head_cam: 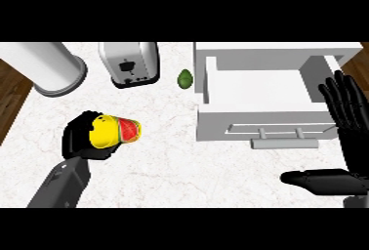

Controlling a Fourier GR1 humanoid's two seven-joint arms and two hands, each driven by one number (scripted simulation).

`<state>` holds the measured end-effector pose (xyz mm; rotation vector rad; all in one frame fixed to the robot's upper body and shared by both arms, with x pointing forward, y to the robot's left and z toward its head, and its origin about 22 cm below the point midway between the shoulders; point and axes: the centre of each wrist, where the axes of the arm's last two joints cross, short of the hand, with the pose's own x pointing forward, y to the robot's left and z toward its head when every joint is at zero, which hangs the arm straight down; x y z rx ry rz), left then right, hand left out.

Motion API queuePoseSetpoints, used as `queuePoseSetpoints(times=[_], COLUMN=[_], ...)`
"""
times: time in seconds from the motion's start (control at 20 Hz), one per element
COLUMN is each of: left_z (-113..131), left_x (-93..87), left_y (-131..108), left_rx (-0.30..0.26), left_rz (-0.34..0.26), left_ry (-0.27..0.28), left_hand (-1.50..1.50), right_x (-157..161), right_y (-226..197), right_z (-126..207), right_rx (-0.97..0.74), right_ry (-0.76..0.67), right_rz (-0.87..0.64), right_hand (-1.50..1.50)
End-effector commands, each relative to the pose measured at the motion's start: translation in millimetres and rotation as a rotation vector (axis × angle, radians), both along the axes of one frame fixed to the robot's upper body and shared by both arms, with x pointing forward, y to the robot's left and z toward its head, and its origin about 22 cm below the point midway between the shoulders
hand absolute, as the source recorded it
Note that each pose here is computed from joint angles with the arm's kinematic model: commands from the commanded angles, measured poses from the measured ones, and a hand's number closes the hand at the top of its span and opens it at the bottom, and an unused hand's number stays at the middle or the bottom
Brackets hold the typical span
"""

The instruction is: Pick up the cup, place it into the drawer and close the drawer

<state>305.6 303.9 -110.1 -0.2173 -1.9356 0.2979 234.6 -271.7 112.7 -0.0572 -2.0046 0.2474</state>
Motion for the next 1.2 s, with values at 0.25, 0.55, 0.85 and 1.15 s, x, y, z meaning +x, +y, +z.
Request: queuePoseSetpoints(times=[0.25,0.55,0.85,1.15], left_z=[51.4,143.0,204.2,241.9], left_x=[43.2,92.0,96.2,92.5], left_y=[-24.0,-84.8,-148.3,-200.0], left_rx=[0.009,0.122,0.16,0.245], left_rz=[-0.142,-0.171,-0.244,-0.243], left_ry=[-0.204,-0.286,-0.29,-0.261], left_hand=[1.5,1.5,1.5,1.5], right_x=[-1.0,-2.4,-0.4,-8.0], right_y=[-8.7,-12.4,-21.0,-12.3], right_z=[-4.6,-7.2,11.8,-2.3], right_rx=[-0.002,-0.004,0.01,0.009], right_ry=[0.004,0.02,0.003,0.006], right_rz=[-0.031,-0.028,-0.025,-0.02], right_hand=[-1.5,-1.5,-1.5,-1.5])
